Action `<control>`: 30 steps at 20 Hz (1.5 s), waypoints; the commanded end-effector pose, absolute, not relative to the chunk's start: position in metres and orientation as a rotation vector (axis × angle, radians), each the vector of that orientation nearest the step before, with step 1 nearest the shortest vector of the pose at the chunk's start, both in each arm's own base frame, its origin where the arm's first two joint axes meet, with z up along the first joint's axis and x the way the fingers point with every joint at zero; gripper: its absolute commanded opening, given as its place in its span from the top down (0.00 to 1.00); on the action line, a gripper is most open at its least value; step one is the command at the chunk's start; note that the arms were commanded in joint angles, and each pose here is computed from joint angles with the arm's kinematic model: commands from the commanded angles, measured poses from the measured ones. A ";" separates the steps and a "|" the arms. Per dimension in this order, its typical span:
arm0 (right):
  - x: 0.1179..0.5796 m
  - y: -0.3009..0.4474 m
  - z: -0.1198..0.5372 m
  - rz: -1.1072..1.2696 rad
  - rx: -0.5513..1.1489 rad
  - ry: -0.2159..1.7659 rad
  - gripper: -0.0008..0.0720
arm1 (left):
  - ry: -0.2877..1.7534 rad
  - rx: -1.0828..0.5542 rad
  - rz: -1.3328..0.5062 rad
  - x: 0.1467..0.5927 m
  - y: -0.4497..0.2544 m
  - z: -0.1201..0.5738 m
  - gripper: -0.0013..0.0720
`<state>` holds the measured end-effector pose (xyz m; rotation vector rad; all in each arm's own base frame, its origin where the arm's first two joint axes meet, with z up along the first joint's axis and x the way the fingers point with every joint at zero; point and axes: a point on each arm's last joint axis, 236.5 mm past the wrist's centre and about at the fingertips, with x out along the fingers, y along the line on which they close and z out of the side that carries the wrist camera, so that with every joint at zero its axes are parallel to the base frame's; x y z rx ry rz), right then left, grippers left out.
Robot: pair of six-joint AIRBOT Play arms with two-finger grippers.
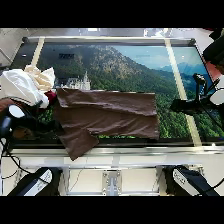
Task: Fold the shirts.
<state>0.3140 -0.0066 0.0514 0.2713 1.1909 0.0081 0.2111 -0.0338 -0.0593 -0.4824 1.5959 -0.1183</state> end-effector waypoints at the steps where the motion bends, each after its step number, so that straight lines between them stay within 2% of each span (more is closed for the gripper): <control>1: 0.322 -0.002 0.055 0.016 0.321 1.141 0.36 | 1.714 -0.624 -0.143 0.165 -0.062 -0.087 0.16; 7: 0.323 -0.002 0.056 0.018 0.323 1.134 0.36 | 1.788 -0.699 -0.109 0.145 -0.070 -0.110 0.16; 10: 0.323 -0.001 0.056 0.021 0.328 1.133 0.36 | 1.748 -0.743 -0.094 0.156 -0.073 -0.115 0.16; 12: 0.324 0.002 0.057 0.027 0.337 1.131 0.36 | 1.669 -0.782 -0.077 0.176 -0.075 -0.116 0.38; 14: 0.324 0.002 0.060 0.029 0.339 1.122 0.38 | 1.646 -0.780 -0.063 0.181 -0.072 -0.119 0.46; 15: 0.324 0.002 0.062 0.027 0.337 1.114 0.38 | 1.645 -0.786 -0.065 0.182 -0.073 -0.119 0.74; 16: 0.322 0.001 0.066 0.025 0.331 1.105 0.38 | 1.640 -0.797 -0.067 0.183 -0.075 -0.118 0.95; 18: 0.313 -0.005 0.068 -0.013 0.327 1.117 0.38 | 1.635 -0.812 -0.071 0.185 -0.077 -0.116 0.97; 20: 0.284 -0.013 0.043 -0.074 0.338 1.246 0.38 | 1.645 -0.811 -0.078 0.182 -0.078 -0.115 0.97; 21: 0.264 -0.011 0.019 -0.092 0.404 1.330 0.38 | 1.643 -0.793 -0.100 0.182 -0.079 -0.114 0.97; 23: 0.226 0.013 -0.035 -0.081 0.635 1.459 0.38 | 1.643 -0.784 -0.112 0.181 -0.079 -0.114 0.97; 24: 0.211 0.038 -0.055 -0.016 0.792 1.494 0.40 | 1.643 -0.784 -0.111 0.181 -0.079 -0.114 0.97; 25: 0.201 0.061 -0.065 0.065 0.929 1.507 0.47 | 1.643 -0.784 -0.111 0.181 -0.079 -0.114 0.97; 26: 0.194 0.076 -0.073 0.103 1.049 1.499 0.47 | 1.643 -0.784 -0.112 0.181 -0.079 -0.114 0.97; 27: 0.191 0.080 -0.081 0.098 1.116 1.483 0.45 | 1.643 -0.784 -0.112 0.181 -0.079 -0.114 0.97; 28: 0.191 0.079 -0.089 0.062 1.168 1.462 0.31 | 1.643 -0.784 -0.112 0.181 -0.079 -0.114 0.97; 29: 0.193 0.080 -0.092 0.043 1.199 1.439 0.27 | 1.645 -0.785 -0.113 0.181 -0.079 -0.114 0.97; 30: 0.197 0.081 -0.091 0.042 1.221 1.422 0.27 | 1.649 -0.786 -0.115 0.180 -0.080 -0.114 0.97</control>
